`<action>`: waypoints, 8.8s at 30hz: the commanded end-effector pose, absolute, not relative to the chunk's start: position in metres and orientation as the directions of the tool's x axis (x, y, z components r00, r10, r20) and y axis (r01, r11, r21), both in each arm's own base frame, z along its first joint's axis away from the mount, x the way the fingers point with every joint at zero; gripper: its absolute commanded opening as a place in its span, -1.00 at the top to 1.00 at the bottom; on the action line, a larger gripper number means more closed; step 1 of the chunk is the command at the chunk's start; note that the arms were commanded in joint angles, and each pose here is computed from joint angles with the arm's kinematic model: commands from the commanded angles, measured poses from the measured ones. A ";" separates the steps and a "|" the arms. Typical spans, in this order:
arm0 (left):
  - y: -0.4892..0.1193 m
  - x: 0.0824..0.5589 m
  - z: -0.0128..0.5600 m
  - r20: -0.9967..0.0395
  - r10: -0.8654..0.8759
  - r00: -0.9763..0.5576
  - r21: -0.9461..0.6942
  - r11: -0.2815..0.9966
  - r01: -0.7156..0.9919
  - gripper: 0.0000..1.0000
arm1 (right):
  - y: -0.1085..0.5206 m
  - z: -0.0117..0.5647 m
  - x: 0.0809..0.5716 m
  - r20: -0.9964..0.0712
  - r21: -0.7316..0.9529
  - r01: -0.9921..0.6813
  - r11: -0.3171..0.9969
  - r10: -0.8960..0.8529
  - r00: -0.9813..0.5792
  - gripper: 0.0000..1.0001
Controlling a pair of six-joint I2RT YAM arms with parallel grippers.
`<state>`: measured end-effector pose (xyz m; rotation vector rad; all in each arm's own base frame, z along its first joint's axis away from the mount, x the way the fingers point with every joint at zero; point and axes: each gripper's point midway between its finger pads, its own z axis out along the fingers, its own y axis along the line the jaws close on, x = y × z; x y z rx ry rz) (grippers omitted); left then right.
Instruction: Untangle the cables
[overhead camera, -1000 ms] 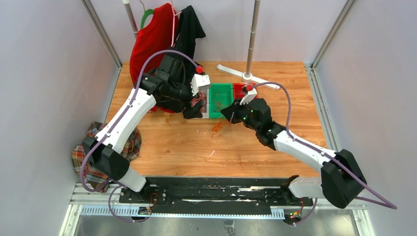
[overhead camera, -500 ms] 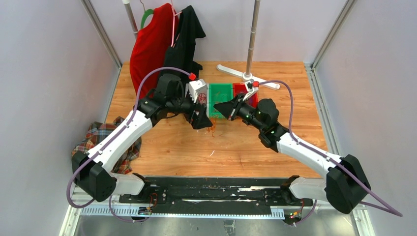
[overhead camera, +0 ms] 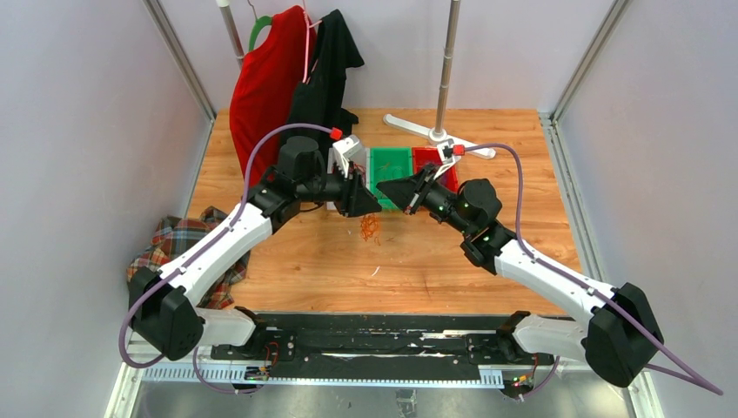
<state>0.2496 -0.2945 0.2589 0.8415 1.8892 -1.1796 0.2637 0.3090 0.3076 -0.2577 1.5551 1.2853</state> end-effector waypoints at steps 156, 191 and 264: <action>-0.339 0.338 0.423 -0.891 0.381 0.245 0.371 0.302 0.878 0.99 | 0.198 0.190 0.336 -0.870 0.485 -0.215 0.848 0.445 -0.210 -0.17; -0.344 0.484 0.215 -0.784 0.618 0.050 0.334 0.353 0.874 0.99 | 0.135 0.169 0.317 -0.856 0.501 -0.074 0.862 0.481 -0.189 -0.21; -0.233 0.302 0.263 -0.766 0.543 -0.345 -0.168 0.349 0.922 -0.96 | 0.278 0.199 0.303 -0.813 0.534 -0.466 0.705 0.279 -0.511 0.99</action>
